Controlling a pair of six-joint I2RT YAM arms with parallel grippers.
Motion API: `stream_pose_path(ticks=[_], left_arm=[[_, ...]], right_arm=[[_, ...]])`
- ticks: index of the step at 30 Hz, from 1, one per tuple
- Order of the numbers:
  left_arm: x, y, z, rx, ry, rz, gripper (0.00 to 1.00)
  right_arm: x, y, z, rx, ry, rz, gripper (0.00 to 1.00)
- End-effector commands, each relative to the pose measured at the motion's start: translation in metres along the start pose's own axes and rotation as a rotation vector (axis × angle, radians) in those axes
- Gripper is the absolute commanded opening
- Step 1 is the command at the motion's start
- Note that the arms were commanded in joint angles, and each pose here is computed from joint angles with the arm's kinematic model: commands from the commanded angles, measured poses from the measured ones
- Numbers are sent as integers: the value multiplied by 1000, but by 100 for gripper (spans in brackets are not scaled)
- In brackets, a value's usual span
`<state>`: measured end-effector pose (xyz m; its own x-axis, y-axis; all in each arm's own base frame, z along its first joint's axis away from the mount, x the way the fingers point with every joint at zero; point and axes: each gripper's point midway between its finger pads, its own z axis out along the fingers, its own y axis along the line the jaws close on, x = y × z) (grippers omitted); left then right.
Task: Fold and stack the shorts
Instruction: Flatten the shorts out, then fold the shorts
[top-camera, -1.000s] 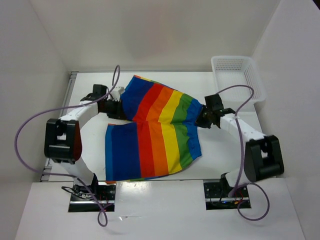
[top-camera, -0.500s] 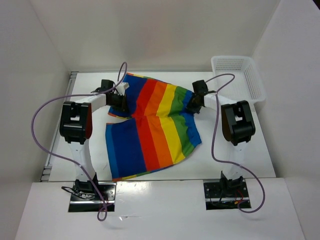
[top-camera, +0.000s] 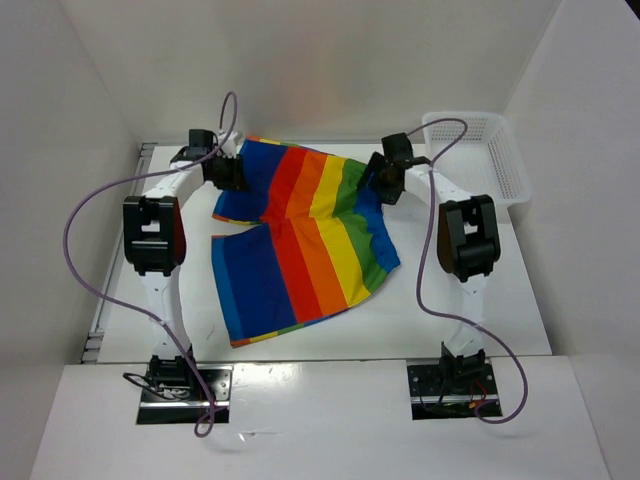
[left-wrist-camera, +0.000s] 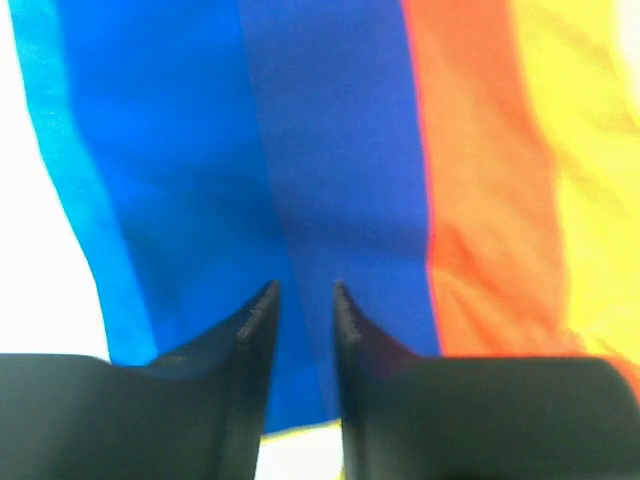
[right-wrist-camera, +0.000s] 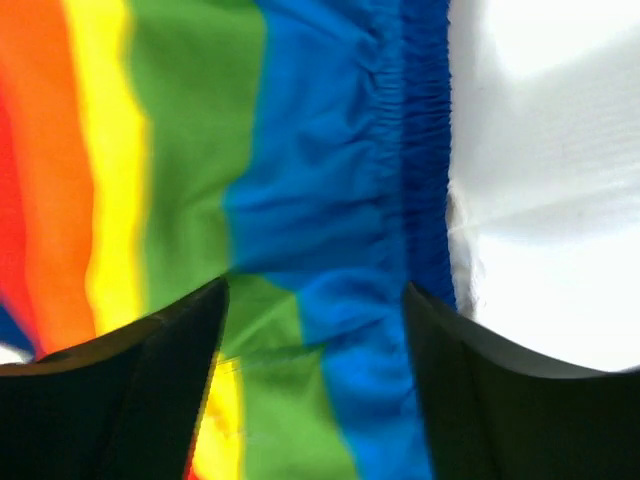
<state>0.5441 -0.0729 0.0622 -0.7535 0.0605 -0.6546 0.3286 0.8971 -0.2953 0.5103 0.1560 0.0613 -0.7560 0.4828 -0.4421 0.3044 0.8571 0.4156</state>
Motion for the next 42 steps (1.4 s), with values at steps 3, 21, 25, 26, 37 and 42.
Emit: stream_pose_path(ticks=[3, 21, 25, 26, 37, 42], left_arm=[[-67, -34, -89, -21, -171, 84, 48], [189, -107, -226, -81, 109, -44, 69], [263, -139, -241, 34, 266, -123, 69], [272, -145, -247, 39, 259, -110, 68], [341, -177, -239, 212, 327, -54, 69], [353, -174, -223, 233, 315, -27, 69]], right_arm=[[-40, 34, -97, -119, -156, -72, 93], [79, -66, -191, -60, -174, -50, 92], [74, -65, -192, -52, -194, -23, 93], [74, -65, -192, -52, -194, -23, 93], [89, -56, -186, -114, -111, -40, 88], [92, -54, -187, -129, -98, -51, 88]])
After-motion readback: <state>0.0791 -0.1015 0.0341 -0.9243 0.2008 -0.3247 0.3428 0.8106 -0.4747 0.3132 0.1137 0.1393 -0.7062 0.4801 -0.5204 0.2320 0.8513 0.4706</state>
